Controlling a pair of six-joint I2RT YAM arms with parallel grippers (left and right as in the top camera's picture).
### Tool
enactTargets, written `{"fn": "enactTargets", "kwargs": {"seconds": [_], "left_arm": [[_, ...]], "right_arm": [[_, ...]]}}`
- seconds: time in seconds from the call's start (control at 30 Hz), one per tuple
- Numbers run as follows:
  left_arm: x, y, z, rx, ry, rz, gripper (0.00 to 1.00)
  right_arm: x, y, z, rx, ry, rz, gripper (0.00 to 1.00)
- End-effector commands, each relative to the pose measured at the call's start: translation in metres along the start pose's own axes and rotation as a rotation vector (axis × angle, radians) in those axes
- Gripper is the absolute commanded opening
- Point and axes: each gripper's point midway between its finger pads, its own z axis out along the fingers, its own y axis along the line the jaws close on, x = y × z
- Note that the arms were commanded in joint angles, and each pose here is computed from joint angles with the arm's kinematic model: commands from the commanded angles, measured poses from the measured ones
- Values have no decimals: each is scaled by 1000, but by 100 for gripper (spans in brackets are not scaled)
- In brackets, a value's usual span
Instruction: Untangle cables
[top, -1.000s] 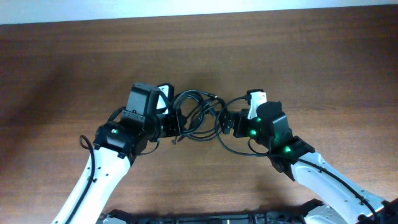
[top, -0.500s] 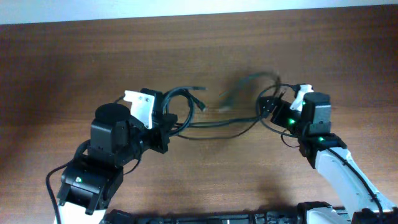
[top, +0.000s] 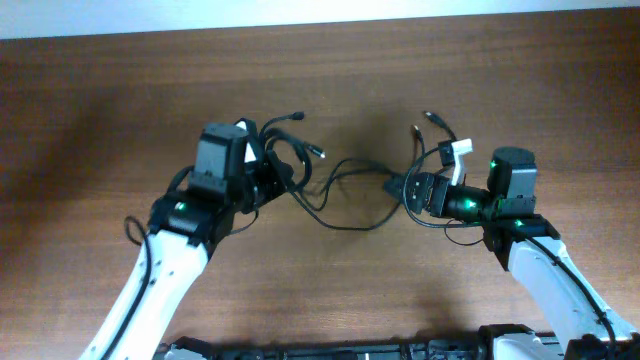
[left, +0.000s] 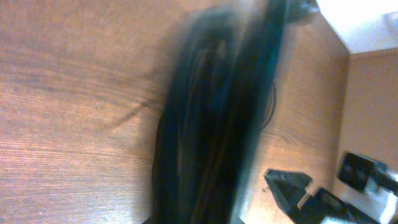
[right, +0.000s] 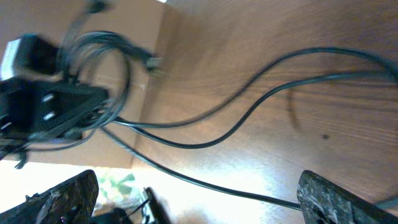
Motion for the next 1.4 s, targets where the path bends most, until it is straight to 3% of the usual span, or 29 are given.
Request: {"fn": "enactTargets", "kwargs": {"seconds": [0.0, 0.03, 0.13, 0.27, 0.33, 0.4, 0.47, 0.5, 0.53, 0.67, 0.7, 0.73, 0.77, 0.8, 0.83, 0.87, 0.9, 0.93, 1.0, 1.2, 1.3, 1.37], "left_arm": [[20, 8, 35, -39, 130, -176, 68], [29, 14, 46, -71, 169, -179, 99], [44, 29, 61, -137, 231, -190, 99], [25, 21, 62, -73, 181, -106, 99], [11, -2, 62, 59, 155, 77, 99], [-10, -32, 57, 202, 90, 158, 91], [-59, -86, 41, 397, -148, 279, 89], [-71, -106, 32, 455, -234, 322, 93], [-72, -110, 30, 468, -247, 332, 100], [-68, -57, 37, 276, -161, 346, 100], [-67, -32, 35, 207, -115, 288, 87], [-63, -12, 35, 156, -72, 239, 42], [-59, -1, 35, 126, -45, 212, 10], [-51, 8, 36, 97, -9, 189, 1], [-46, 12, 37, 81, 12, 198, 21], [-44, 15, 37, 71, 23, 223, 52], [-41, 22, 37, 40, 33, 252, 71], [-41, 32, 37, -11, 28, 246, 73], [-47, 38, 37, -52, -1, 247, 72], [-67, 16, 65, 13, -94, 310, 64], [-66, 26, 89, 6, -68, 257, 44], [-67, 29, 98, 8, -66, 257, 40]], "right_arm": [[9, 12, 4, -56, 47, -23, 99], [10, 13, 5, -60, 52, -24, 99], [11, 13, 5, -58, 55, -18, 99], [14, 11, 5, -52, 63, 1, 99], [13, 10, 5, -46, 60, 1, 99], [12, 7, 5, -28, 50, 1, 99], [12, 6, 5, -26, 52, 6, 99], [14, 5, 5, -23, 58, 18, 99], [15, 5, 5, -21, 60, 23, 99], [19, 3, 5, -17, 71, 45, 99], [20, 2, 5, -13, 76, 55, 99], [20, 1, 5, -6, 72, 55, 99], [18, -2, 5, 9, 64, 54, 99], [16, -7, 5, 36, 49, 54, 99], [15, -8, 5, 43, 45, 54, 99], [15, -8, 5, 45, 44, 54, 99], [16, -11, 5, 61, 45, 66, 99], [18, -15, 4, 81, 45, 81, 99], [18, -28, 3, 149, 30, 107, 99], [19, -41, 1, 218, 14, 128, 99], [18, -42, 1, 223, 11, 127, 99], [18, -42, 1, 223, 11, 127, 99]]}}
